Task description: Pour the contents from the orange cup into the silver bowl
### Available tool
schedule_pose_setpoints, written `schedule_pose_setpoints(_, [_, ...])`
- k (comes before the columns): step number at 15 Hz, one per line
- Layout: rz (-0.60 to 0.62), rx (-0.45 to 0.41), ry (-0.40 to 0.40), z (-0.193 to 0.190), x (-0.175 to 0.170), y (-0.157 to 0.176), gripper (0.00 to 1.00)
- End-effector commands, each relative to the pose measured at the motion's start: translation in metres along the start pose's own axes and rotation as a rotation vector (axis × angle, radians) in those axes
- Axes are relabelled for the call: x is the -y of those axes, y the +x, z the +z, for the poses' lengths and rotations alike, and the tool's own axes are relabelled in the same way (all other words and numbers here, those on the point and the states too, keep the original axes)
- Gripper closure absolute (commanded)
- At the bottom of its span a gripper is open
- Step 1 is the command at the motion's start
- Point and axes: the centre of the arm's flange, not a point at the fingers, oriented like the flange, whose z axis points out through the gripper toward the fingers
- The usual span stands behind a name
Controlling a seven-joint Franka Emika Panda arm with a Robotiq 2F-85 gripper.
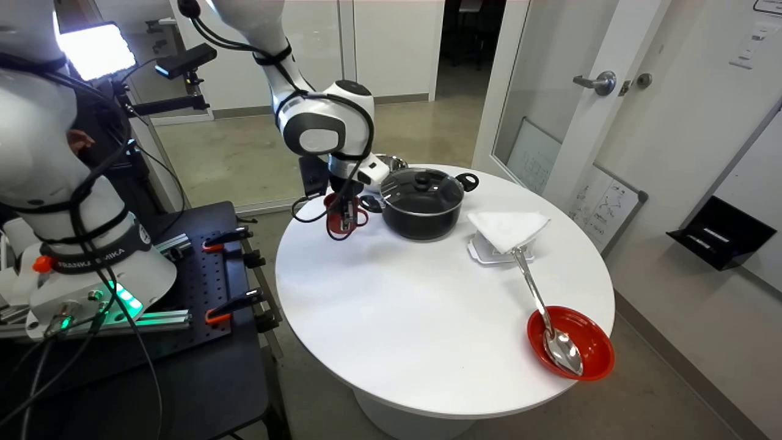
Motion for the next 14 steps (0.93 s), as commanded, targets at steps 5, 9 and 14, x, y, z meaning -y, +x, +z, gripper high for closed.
schedule_pose_setpoints(5, [0.172, -0.07, 0.046, 0.036, -0.045, 0.019, 0.98])
schedule_pose_setpoints(9, [0.303, -0.15, 0.048, 0.045, -0.064, 0.031, 0.98])
schedule_pose_setpoints(14, [0.46, -0.164, 0.002, 0.057, -0.083, 0.046, 0.98])
